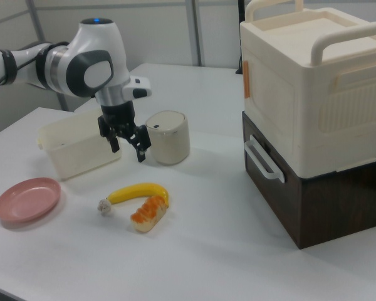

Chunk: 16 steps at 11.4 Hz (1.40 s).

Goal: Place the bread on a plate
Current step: 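Lower the open gripper down onto the bread roll beside the banana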

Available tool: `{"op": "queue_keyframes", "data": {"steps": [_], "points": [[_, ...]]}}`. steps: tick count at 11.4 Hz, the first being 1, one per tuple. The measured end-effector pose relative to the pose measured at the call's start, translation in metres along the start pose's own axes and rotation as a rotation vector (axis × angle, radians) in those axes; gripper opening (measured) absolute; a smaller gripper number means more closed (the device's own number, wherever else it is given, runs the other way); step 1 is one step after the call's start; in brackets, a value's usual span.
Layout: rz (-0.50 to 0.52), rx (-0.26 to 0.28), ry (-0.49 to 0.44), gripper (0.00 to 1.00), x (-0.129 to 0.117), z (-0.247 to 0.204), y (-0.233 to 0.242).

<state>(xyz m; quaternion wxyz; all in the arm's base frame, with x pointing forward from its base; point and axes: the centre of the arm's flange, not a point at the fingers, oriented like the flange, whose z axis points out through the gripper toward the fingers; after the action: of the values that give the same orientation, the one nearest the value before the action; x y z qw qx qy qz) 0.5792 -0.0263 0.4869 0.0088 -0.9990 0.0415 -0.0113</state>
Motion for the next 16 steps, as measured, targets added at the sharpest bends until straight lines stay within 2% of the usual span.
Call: {"op": "queue_keyframes", "data": {"steps": [4, 8, 13, 16], "points": [[0.002, -0.003, 0.010, 1.00, -0.015, 0.027, 0.003], [0.013, -0.015, -0.017, 1.00, -0.024, 0.078, 0.013], [0.092, -0.027, -0.046, 1.00, -0.028, 0.121, 0.063], [0.100, -0.028, -0.080, 1.00, -0.031, 0.139, 0.071]]}}
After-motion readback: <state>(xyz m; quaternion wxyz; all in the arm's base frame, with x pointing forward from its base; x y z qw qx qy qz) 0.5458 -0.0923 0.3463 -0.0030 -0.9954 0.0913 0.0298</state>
